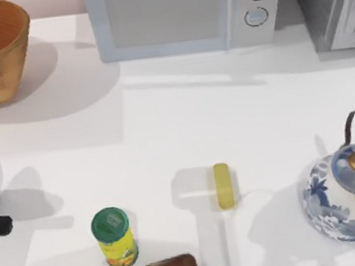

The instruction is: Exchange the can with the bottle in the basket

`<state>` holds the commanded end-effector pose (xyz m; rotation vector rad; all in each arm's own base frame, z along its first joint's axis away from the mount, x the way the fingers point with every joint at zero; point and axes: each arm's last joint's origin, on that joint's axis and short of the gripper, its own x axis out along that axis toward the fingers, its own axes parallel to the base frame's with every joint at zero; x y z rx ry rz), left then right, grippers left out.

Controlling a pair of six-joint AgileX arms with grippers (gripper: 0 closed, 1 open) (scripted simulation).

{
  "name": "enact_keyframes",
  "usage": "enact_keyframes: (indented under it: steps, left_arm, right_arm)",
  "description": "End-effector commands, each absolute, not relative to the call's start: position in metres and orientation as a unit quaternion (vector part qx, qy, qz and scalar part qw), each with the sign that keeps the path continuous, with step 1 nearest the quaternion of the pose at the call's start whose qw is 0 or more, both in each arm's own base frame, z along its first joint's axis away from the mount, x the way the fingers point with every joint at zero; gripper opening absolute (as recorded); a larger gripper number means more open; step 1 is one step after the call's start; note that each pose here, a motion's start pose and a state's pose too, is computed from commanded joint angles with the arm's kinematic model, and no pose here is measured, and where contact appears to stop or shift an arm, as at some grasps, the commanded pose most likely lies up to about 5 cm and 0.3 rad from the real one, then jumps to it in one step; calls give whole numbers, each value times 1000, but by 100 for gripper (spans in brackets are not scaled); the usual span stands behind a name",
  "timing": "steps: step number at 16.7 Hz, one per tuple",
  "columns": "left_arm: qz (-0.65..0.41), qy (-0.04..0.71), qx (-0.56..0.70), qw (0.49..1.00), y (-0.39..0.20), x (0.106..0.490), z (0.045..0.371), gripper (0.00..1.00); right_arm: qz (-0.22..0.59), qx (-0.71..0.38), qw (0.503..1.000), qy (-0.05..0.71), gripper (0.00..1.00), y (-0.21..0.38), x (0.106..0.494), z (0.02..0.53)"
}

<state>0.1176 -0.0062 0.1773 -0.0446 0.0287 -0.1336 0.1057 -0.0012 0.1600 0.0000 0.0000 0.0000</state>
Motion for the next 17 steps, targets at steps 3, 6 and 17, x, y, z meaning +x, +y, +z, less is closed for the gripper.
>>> enact_keyframes:
  steps: [3,6,17]
  left_arm:
    - [-145,16,-36,989,-13,137,200,0]
    - [-241,-4,-36,970,-24,170,230,0]
    - [-566,-118,48,815,-104,352,211,0]
  right_arm:
    - [0,0,1000,0,100,-1,106,160]
    - [0,0,1000,0,100,-1,106,160]
    - [0,0,1000,0,100,-1,106,160]
